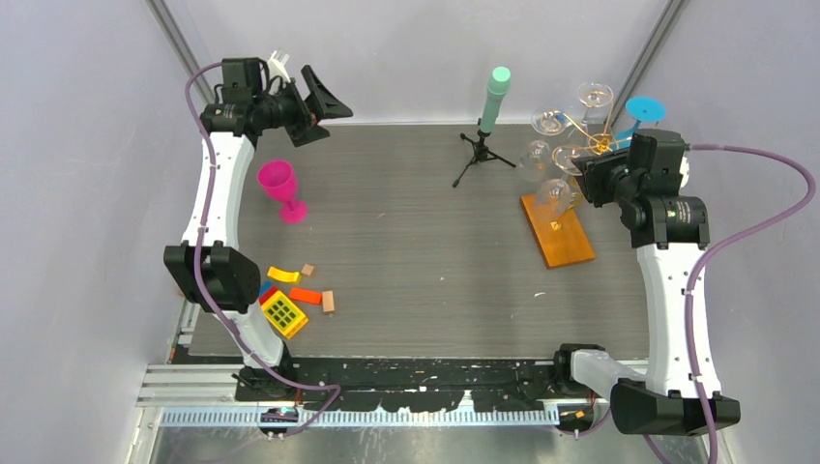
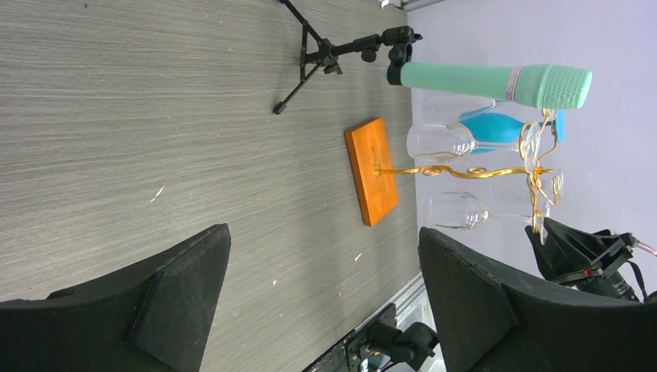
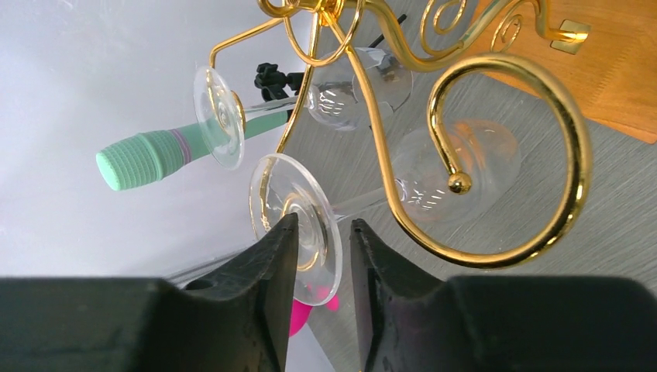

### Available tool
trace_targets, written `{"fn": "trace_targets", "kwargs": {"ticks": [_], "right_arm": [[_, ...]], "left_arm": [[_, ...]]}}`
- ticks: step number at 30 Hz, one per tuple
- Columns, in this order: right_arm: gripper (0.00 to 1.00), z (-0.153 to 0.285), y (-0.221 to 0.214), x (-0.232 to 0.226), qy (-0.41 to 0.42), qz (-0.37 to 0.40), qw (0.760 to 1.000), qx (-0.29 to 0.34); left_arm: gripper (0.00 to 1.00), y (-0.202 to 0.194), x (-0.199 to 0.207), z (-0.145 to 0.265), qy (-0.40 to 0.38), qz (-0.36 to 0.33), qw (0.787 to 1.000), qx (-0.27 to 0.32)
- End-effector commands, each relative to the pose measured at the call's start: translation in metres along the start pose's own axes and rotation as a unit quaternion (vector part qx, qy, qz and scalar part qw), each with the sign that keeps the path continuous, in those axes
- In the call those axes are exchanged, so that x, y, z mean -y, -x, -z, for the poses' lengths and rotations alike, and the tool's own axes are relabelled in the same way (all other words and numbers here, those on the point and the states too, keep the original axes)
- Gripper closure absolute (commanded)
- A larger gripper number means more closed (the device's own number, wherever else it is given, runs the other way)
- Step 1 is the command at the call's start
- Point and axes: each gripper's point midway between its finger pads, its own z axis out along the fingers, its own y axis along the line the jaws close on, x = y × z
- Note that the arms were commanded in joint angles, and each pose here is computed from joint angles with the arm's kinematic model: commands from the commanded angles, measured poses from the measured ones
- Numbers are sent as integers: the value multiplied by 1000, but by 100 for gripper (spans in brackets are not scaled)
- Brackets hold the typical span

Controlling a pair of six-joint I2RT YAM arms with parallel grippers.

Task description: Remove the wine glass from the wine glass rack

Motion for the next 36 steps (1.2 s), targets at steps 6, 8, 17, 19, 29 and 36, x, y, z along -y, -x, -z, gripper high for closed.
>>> {"fn": "trace_targets", "kwargs": {"ticks": [6, 8, 17, 19, 29, 36], "right_arm": [[79, 6, 15, -10, 33, -12, 999, 37], [84, 8, 17, -12, 39, -16, 998, 42], [99, 17, 23, -25, 71, -27, 996, 56], [100, 20, 23, -28, 79, -29, 995, 55], [96, 26, 21, -29, 89, -32, 994, 52], [83, 27, 21, -13, 46, -27, 997, 52]], "left_arm": [[7, 5, 22, 19, -26, -25, 999, 22], [7, 5, 21, 18, -25, -25, 999, 21], [7, 5, 21, 18, -25, -25, 999, 21], [7, 5, 21, 18, -25, -25, 999, 21], [7, 7, 21, 17, -26, -24, 999, 23], [7, 7, 22, 18, -27, -25, 999, 24]]}}
